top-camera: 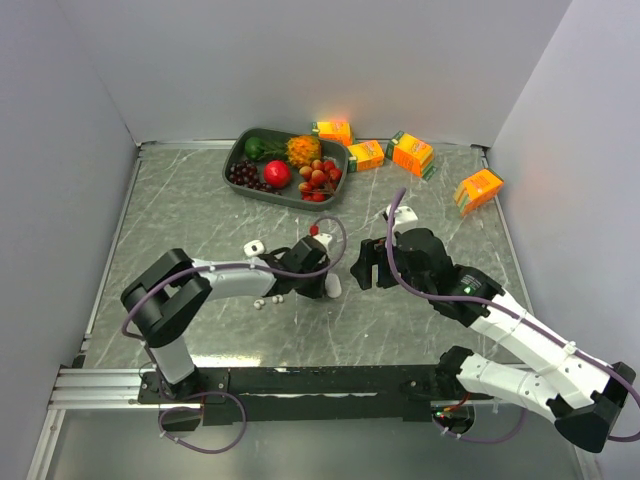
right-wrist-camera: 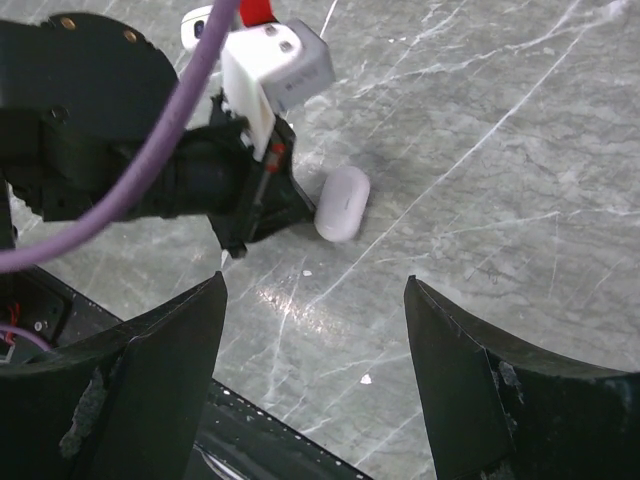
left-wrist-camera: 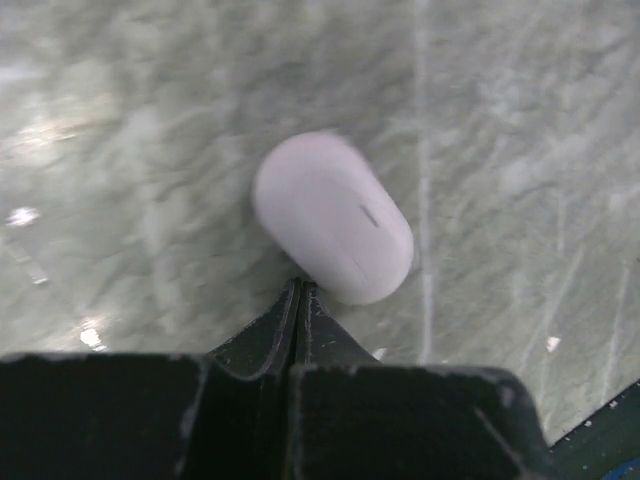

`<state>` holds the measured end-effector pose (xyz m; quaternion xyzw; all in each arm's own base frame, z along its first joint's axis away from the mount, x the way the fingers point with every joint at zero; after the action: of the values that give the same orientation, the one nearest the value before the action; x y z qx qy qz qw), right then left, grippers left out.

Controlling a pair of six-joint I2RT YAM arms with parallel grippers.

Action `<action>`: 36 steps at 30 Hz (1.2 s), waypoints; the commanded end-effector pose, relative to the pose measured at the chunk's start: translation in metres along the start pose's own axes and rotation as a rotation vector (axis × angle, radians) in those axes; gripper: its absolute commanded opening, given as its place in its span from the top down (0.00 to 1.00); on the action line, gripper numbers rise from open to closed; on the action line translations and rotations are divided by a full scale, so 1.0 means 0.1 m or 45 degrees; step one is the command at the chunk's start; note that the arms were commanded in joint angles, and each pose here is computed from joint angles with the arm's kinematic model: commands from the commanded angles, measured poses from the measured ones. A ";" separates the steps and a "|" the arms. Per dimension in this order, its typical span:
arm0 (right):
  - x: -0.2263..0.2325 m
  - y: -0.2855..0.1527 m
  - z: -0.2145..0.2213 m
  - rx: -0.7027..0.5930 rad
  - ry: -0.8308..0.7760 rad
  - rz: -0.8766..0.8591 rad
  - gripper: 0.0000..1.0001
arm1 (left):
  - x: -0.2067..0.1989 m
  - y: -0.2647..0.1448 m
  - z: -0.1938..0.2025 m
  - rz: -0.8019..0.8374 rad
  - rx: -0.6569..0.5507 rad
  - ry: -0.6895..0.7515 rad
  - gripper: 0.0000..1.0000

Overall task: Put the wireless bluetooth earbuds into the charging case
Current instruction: Pick up the charging case at the center of the board.

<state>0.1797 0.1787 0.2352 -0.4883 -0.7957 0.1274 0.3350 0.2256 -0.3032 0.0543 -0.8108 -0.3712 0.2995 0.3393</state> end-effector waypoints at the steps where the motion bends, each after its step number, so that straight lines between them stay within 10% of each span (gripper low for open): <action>1: 0.02 -0.05 -0.03 -0.021 -0.008 -0.013 0.20 | -0.24 0.04 -0.15 0.099 -0.048 0.011 0.99; 10: 0.01 -0.08 -0.05 -0.027 -0.004 0.004 0.20 | -0.40 0.03 -0.43 0.119 -0.156 -0.014 0.91; 18: -0.02 -0.13 -0.09 -0.067 -0.028 0.008 0.17 | -0.11 -0.71 -0.57 -0.092 -0.353 0.089 0.04; 36: -0.01 -0.28 -0.18 -0.102 -0.016 0.006 0.15 | -0.23 -0.15 -0.29 0.114 -0.147 0.387 0.04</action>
<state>0.1757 0.1648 0.2392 -0.5053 -0.7921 0.1287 0.3173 0.2164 -0.3040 0.0745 -0.8624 -0.3087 0.1854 0.3559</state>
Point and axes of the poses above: each gripper's point midway between its finger pads, its own y axis out along the fingers, its own x axis along the line the jaws close on, z = x × y, the point moved 4 cm from there along -y, back along the fingers, and after that the axes turned 9 degrees about y, right-handed, at the moved point
